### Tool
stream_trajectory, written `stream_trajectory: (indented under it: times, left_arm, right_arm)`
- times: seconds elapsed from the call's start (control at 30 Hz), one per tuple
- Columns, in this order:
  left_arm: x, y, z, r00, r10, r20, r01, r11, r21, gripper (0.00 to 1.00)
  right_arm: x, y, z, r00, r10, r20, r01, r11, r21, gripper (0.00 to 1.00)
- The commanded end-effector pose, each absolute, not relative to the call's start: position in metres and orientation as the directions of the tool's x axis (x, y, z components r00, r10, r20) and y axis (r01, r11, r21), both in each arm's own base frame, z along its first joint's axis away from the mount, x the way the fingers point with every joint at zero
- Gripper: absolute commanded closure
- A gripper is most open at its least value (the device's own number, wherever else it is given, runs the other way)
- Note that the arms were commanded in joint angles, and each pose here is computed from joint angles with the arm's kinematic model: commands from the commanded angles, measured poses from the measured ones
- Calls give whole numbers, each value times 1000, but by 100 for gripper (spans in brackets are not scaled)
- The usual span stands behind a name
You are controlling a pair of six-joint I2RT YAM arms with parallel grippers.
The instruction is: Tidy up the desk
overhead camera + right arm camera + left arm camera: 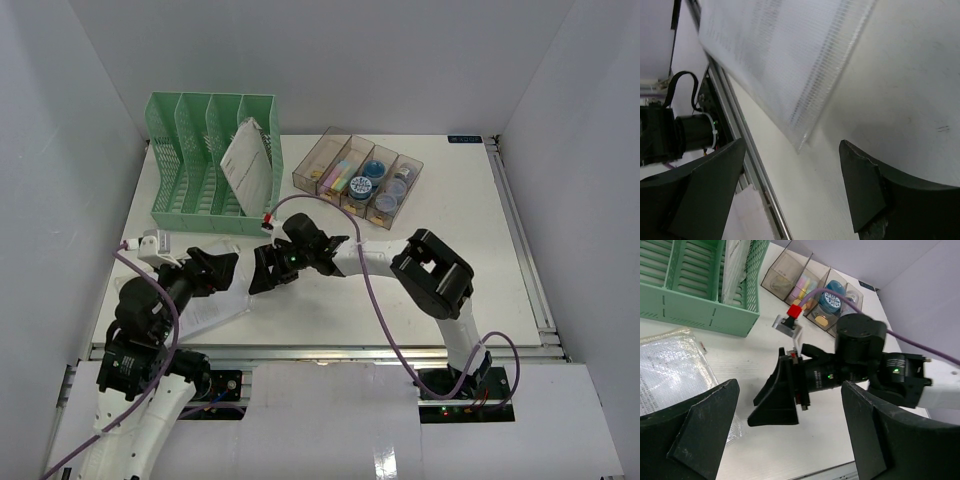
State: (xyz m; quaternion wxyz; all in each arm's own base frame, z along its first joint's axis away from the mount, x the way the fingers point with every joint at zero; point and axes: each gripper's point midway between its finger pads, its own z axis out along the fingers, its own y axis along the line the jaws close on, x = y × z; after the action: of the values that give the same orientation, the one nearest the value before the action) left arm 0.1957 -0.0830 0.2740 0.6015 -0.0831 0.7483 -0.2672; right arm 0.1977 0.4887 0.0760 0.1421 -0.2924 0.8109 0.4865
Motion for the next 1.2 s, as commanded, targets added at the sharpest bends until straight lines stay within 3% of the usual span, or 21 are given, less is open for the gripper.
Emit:
stream_trajectory:
  times: [0.0,0.2,0.53,0.63,0.77,0.9,1.07,1.17]
  left_arm:
    - [190,-81,284,-250,-484,-839,190,825,-533,6]
    - [186,-80,284,-241,-488,-839,194,822,-535,6]
    - [180,-70,286,-189,-501,-845,175,829,-531,5]
    - [180,-71,282,-197,-508,-838,175,823,-540,5]
    - [179,-73,280,-204,-513,-834,180,818,-547,5]
    - [176,-82,279,-230,-506,-832,226,803,-551,3]
    - [177,-105,267,-291,-453,-843,336,776,-533,2]
    - [183,-108,259,-315,-489,-813,314,755,-576,2]
  right_arm:
    - [210,508,67,-854,-237,-464,-520,424,741,20]
    - [188,513,52,-891,-237,-387,-454,447,771,22]
    - [158,511,18,-926,-259,-273,-369,478,797,36]
    - [159,508,14,-930,-253,-267,-361,490,794,43]
    - [161,507,9,-934,-246,-260,-352,489,798,66]
    - [163,505,15,-933,-244,-266,-350,436,829,81]
    - [174,499,57,-915,-214,-341,-393,292,872,90]
    - [180,486,87,-902,-181,-393,-426,217,878,92]
